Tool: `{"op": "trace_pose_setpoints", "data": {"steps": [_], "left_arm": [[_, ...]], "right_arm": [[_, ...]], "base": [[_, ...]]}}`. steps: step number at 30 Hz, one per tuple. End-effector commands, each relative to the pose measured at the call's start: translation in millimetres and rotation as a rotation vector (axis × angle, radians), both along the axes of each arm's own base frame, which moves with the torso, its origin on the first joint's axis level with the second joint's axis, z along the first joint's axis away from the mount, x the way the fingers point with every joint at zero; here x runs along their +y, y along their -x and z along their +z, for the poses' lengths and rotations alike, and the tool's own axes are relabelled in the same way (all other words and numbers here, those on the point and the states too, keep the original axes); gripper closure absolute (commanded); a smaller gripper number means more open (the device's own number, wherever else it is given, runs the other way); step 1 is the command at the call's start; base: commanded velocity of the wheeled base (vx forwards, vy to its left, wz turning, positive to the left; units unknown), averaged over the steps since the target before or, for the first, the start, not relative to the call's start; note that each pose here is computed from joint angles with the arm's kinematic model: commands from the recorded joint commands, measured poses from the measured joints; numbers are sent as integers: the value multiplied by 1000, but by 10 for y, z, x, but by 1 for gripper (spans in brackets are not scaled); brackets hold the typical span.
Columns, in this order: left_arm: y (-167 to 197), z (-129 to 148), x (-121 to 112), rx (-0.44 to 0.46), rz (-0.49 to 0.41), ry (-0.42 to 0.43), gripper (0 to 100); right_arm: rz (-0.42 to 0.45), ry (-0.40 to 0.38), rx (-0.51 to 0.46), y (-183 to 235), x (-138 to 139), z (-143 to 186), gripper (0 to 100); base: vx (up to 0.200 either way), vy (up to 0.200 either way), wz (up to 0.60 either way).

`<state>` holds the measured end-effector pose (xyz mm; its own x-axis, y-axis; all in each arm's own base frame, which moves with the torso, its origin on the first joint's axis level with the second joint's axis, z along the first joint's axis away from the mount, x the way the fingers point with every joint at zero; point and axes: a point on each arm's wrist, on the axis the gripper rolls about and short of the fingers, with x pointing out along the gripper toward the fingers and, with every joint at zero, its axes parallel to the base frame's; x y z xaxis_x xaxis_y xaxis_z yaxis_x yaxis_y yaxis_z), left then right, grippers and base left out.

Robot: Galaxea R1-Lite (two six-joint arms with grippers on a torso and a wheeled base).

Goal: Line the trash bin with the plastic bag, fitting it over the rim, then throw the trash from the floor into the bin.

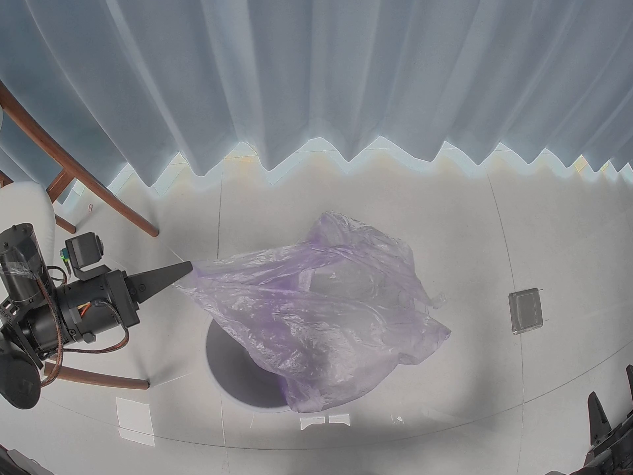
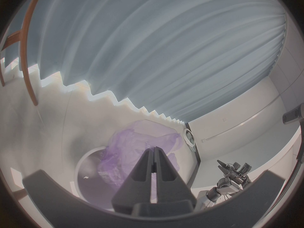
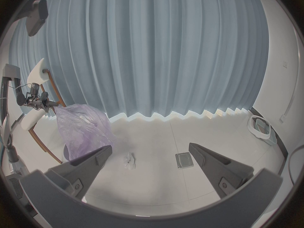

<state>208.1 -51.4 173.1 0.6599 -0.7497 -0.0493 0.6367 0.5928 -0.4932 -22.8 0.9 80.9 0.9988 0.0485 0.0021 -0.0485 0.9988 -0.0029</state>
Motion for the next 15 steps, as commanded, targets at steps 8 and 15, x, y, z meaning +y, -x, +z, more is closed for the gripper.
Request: {"op": "trace_pose_setpoints", "data": {"steps": [8, 15], "left_arm": [[-138, -141, 227, 28, 87, -41, 100], [-264, -363, 367, 31, 93, -131, 100]], "right_arm": [[2, 0, 1, 0, 0, -53, 0], [1, 0, 1, 0, 0, -53, 0]], "base": [[0, 0, 0], [0, 0, 0]]}}
